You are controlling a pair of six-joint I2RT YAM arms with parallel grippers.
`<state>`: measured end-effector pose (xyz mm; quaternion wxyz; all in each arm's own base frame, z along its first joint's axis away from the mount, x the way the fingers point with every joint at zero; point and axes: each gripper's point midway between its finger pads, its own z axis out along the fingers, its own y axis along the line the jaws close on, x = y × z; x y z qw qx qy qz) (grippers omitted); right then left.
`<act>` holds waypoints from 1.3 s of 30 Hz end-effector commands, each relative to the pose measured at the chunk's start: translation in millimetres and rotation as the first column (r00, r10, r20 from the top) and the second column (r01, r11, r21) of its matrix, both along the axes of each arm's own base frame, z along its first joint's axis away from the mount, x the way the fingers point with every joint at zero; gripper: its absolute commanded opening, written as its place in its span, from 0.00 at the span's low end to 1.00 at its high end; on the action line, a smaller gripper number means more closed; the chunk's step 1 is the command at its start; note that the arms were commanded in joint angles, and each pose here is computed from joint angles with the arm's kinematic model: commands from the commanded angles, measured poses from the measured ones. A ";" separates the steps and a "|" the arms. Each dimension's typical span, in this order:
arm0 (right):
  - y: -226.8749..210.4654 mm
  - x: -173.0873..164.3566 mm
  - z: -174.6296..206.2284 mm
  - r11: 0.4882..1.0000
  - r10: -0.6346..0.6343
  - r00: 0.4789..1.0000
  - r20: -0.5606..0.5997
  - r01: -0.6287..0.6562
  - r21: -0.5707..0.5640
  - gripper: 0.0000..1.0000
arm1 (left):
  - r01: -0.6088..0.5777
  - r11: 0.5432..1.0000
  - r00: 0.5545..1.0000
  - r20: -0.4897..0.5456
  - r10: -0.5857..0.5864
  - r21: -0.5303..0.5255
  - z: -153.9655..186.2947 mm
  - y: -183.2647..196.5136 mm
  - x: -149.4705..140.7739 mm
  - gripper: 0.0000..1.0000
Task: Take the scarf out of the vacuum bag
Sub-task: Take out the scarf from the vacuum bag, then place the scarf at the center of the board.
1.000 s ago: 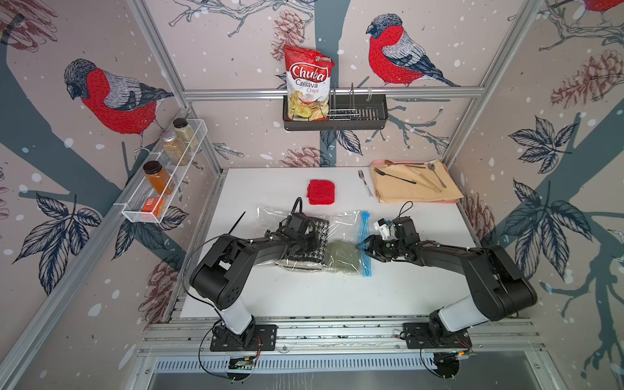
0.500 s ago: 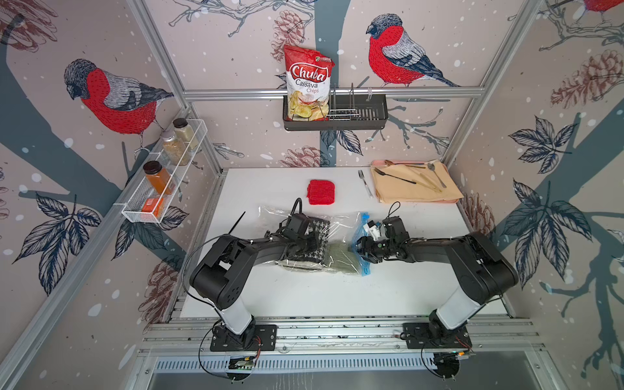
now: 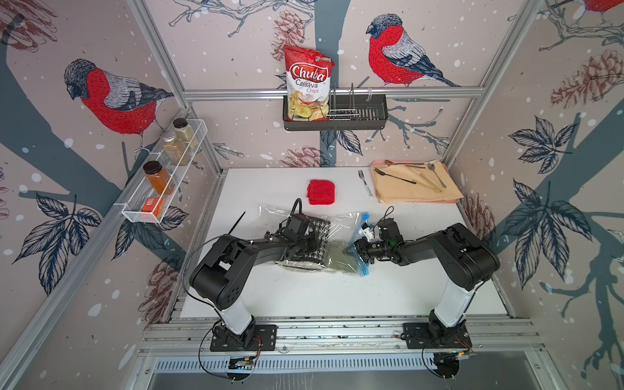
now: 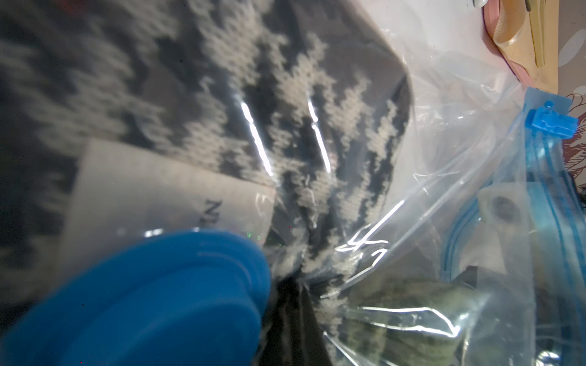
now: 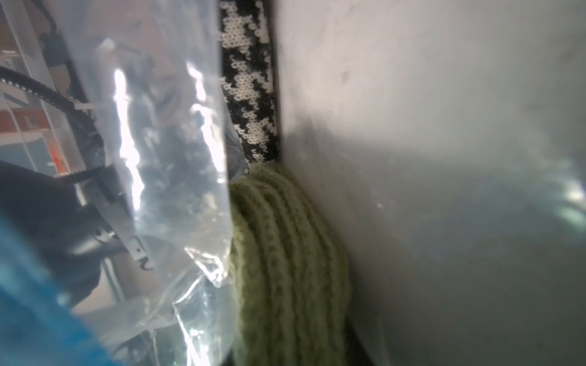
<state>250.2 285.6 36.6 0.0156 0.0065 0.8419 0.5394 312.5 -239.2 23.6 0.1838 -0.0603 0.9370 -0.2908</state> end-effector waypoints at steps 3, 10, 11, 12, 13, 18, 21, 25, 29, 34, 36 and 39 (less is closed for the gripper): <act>-19.7 13.4 5.2 0.997 -0.075 0.997 0.006 0.075 0.020 0.00 | -0.006 0.992 0.984 -0.174 0.028 0.125 -34.7 25.5 -37.5 0.04; -80.9 38.6 2.7 0.941 -0.177 0.975 0.137 0.208 -0.267 0.00 | -0.008 0.992 0.985 -0.171 0.030 0.125 -32.8 25.5 -37.3 0.04; -89.9 42.3 3.5 0.923 -0.185 0.970 0.156 0.226 -0.312 0.00 | -0.008 0.992 0.985 -0.172 0.030 0.125 -32.9 25.6 -37.3 0.04; -99.6 45.7 4.5 0.899 -0.188 0.966 0.175 0.241 -0.365 0.00 | -0.008 0.992 0.985 -0.171 0.030 0.125 -32.9 25.8 -37.3 0.04; -109.7 48.5 5.1 0.871 -0.189 0.963 0.192 0.255 -0.419 0.00 | -0.008 0.992 0.985 -0.170 0.030 0.125 -32.7 25.2 -36.7 0.04; -157.7 56.9 11.2 0.728 -0.199 0.950 0.241 0.308 -0.613 0.00 | -0.009 0.993 0.985 -0.169 0.029 0.120 -32.6 24.1 -35.5 0.04; -172.3 62.7 25.2 0.693 -0.202 0.942 0.267 0.330 -0.641 0.00 | -0.006 0.993 0.985 -0.170 0.026 0.118 -32.6 23.0 -34.7 0.04; -164.5 79.6 64.2 0.778 -0.232 0.917 0.325 0.375 -0.504 0.00 | -0.004 0.994 0.986 -0.167 0.023 0.113 -33.2 21.6 -33.2 0.04; -144.1 101.1 104.8 0.872 -0.283 0.894 0.347 0.390 -0.296 0.00 | -0.002 0.995 0.985 -0.169 0.019 0.104 -33.8 19.0 -32.3 0.04; -123.6 147.2 155.9 0.908 -0.306 0.863 0.403 0.392 -0.150 0.00 | 0.005 0.995 0.986 -0.166 0.011 0.101 -32.8 17.3 -30.3 0.04; -112.7 167.2 175.3 0.923 -0.303 0.854 0.423 0.373 -0.091 0.00 | 0.014 0.994 0.986 -0.165 0.003 0.105 -32.3 16.6 -29.6 0.04; -95.9 200.0 205.0 0.943 -0.297 0.842 0.450 0.332 0.001 0.00 | 0.022 0.994 0.987 -0.163 -0.005 0.107 -31.6 16.5 -29.8 0.04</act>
